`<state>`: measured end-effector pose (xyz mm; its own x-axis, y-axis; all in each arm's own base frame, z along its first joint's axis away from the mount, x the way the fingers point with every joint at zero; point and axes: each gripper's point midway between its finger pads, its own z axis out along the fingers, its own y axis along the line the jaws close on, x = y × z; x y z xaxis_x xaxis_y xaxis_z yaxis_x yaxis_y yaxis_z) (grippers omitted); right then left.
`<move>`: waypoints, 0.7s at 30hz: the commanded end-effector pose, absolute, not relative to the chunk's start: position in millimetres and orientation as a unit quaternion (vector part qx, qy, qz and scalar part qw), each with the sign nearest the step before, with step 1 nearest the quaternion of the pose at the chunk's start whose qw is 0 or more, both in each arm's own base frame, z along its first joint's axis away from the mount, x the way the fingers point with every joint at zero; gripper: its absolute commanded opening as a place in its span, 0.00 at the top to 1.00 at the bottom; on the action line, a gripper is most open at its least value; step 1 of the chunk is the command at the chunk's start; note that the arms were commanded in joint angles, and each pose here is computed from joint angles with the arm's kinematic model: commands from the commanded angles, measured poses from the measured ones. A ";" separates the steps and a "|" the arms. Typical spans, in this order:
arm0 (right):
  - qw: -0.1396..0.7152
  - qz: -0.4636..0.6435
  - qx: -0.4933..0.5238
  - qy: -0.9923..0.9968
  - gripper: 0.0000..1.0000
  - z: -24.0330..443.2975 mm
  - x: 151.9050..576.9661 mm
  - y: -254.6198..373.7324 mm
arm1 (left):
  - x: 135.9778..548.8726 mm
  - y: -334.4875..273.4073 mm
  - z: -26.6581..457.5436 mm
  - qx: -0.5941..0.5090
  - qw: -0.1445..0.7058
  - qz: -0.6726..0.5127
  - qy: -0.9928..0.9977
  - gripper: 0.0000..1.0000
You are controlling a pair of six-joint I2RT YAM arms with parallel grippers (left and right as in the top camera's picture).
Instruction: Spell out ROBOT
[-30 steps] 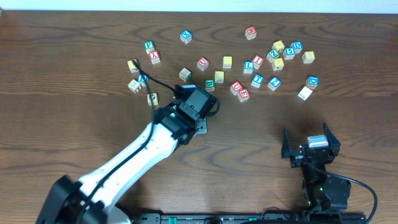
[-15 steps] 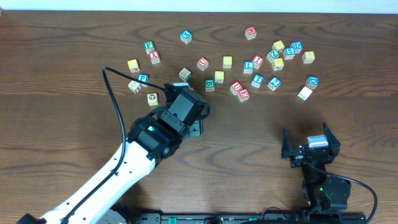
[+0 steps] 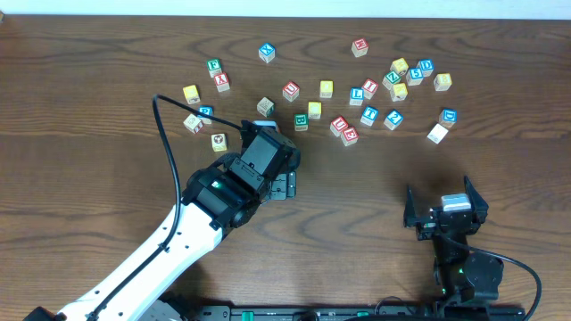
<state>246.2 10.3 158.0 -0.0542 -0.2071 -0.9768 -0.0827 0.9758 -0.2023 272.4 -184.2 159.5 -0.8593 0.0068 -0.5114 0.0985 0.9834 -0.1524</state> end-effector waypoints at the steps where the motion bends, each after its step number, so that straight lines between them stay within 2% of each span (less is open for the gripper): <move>1: 0.680 -0.043 -0.092 0.726 0.01 157.6 246.0 8.7 | 275.8 -188.6 169.7 0.047 0.275 -0.095 0.955 0.16; 21: 0.680 -0.043 -0.092 0.726 0.01 157.6 246.0 8.8 | 279.9 -190.9 172.9 0.048 0.285 -0.100 0.952 0.16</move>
